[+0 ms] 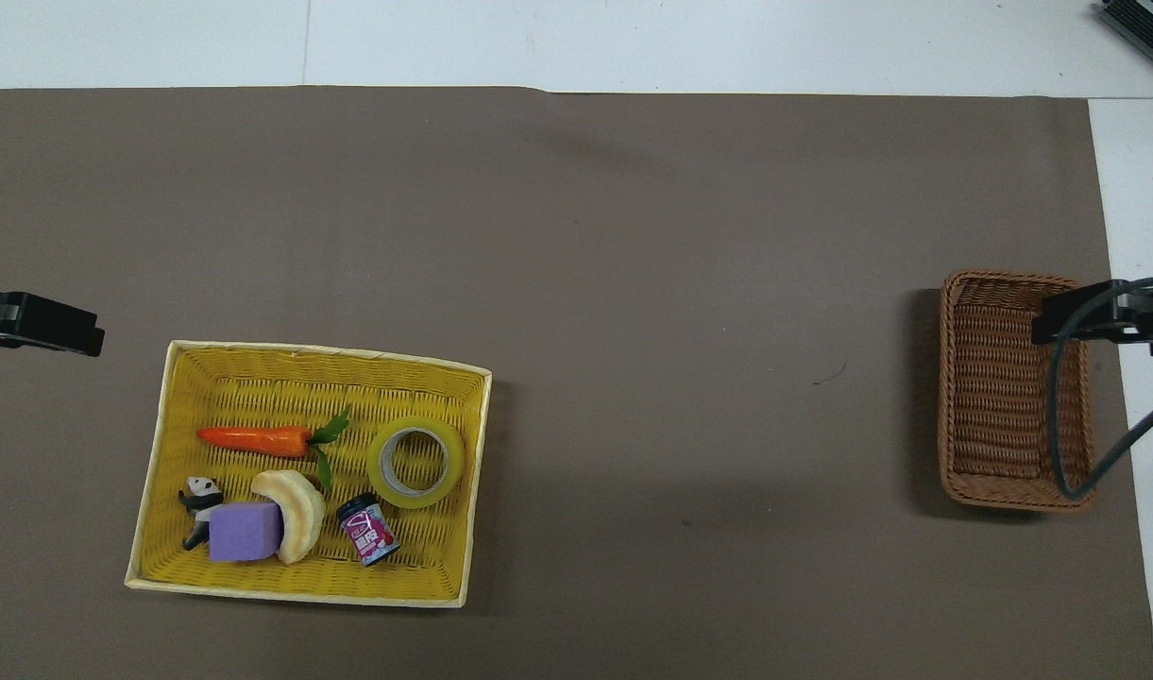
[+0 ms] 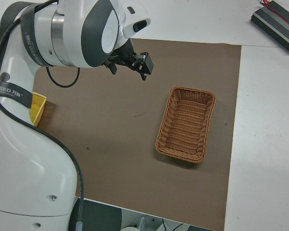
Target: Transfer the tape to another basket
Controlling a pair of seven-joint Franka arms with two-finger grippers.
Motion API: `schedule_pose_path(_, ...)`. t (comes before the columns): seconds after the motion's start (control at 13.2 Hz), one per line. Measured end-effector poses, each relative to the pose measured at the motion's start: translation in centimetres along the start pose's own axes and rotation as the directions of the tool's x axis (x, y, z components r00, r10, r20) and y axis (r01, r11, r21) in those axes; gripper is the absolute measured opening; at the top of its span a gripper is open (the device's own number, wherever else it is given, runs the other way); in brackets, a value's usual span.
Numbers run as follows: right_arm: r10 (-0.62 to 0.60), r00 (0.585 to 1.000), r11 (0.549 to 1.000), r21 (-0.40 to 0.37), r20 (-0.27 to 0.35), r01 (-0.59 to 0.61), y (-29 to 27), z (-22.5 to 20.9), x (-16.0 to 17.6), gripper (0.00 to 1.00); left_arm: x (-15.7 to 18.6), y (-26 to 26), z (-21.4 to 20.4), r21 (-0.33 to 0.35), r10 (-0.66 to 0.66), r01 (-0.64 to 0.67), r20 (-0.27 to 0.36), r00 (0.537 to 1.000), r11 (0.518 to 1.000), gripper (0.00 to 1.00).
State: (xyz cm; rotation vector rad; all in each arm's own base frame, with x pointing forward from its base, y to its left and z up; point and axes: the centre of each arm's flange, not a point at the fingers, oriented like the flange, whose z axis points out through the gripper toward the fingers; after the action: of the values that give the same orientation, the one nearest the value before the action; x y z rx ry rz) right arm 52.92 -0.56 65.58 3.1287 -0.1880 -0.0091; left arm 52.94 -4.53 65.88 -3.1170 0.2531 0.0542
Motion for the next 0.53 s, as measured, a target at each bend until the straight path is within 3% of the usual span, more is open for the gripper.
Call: schedule_pose_path(0.53,0.000,1.000,1.000,0.000,0.000,0.000,0.0,0.0,0.0,1.00,0.1,1.8,0.2,0.000,-0.003,0.003,0.006,1.000,1.000,1.00)
